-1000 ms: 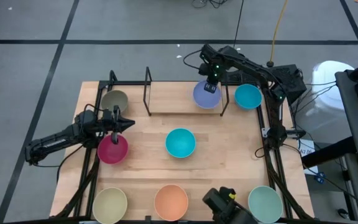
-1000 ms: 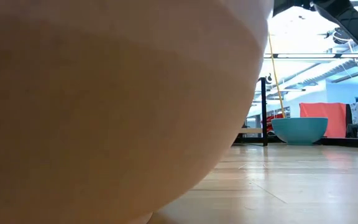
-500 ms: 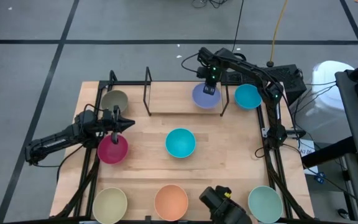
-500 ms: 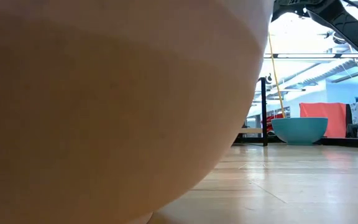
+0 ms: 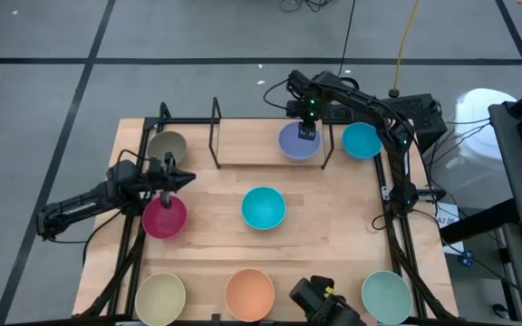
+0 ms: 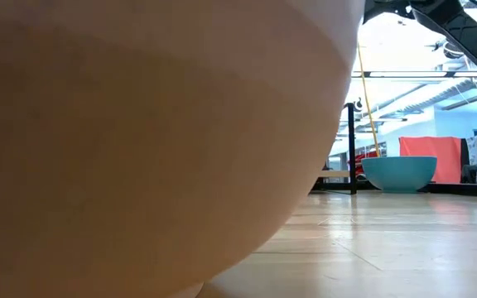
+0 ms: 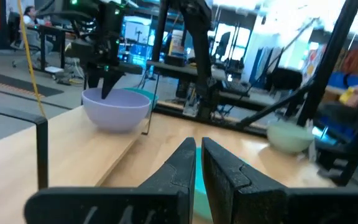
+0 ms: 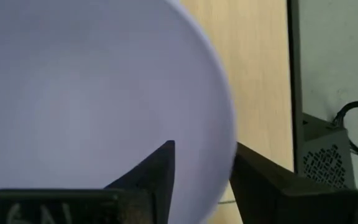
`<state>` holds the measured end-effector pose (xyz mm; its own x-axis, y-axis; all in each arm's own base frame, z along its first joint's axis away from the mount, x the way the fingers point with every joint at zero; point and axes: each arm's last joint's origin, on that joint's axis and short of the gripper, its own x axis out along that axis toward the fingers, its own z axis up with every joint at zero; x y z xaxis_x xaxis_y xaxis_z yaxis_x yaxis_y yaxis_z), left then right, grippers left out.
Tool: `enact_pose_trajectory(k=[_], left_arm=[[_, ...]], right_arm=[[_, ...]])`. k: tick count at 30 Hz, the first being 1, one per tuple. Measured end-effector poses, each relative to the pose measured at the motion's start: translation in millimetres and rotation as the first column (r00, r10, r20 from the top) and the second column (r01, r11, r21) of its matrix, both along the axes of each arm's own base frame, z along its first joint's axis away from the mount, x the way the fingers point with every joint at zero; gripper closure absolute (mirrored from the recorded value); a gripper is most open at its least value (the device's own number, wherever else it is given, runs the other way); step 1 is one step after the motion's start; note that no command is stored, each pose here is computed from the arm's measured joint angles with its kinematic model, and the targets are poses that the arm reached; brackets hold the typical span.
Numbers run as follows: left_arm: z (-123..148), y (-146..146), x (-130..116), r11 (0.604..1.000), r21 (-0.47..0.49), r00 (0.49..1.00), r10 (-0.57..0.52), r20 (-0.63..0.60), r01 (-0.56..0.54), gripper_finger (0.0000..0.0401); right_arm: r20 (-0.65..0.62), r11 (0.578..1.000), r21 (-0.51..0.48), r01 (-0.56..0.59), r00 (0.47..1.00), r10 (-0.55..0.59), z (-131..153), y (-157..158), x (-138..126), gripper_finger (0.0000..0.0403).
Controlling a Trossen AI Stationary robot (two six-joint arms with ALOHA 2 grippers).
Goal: Place and stack bowls onto a shelf
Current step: Put the purple bowl on the shelf, then put the left blue bowl on the shelf
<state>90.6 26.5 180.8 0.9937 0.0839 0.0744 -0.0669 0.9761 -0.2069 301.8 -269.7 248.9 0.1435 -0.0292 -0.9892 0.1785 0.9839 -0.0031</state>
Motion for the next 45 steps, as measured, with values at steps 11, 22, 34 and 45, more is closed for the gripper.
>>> enact_pose_trajectory(k=[11,22,34,45], left_arm=[[11.6,-0.6,-1.5,0.974,-0.222,0.990,-0.021,0.138,0.052,0.0368],[15.2,2.4,-2.7,0.972,-0.228,0.979,0.092,0.180,-0.050,0.0368],[77.4,-0.6,-21.5,0.966,-0.047,0.957,0.245,-0.153,-0.254,0.0392],[137.0,8.6,8.3,0.892,-0.358,0.917,0.132,-0.376,-0.275,0.0393]], right_arm=[[0.108,0.996,-0.090,0.009,0.994,0.001,45.9,15.4,-10.9,0.0275],[0.242,0.981,-0.195,0.021,0.970,0.028,103.6,44.9,-32.0,0.0275],[0.426,0.930,-0.367,-0.015,0.886,0.183,184.5,115.1,-78.6,0.0275],[0.514,0.897,-0.442,0.012,0.822,0.243,218.1,150.1,-117.6,0.0275]])
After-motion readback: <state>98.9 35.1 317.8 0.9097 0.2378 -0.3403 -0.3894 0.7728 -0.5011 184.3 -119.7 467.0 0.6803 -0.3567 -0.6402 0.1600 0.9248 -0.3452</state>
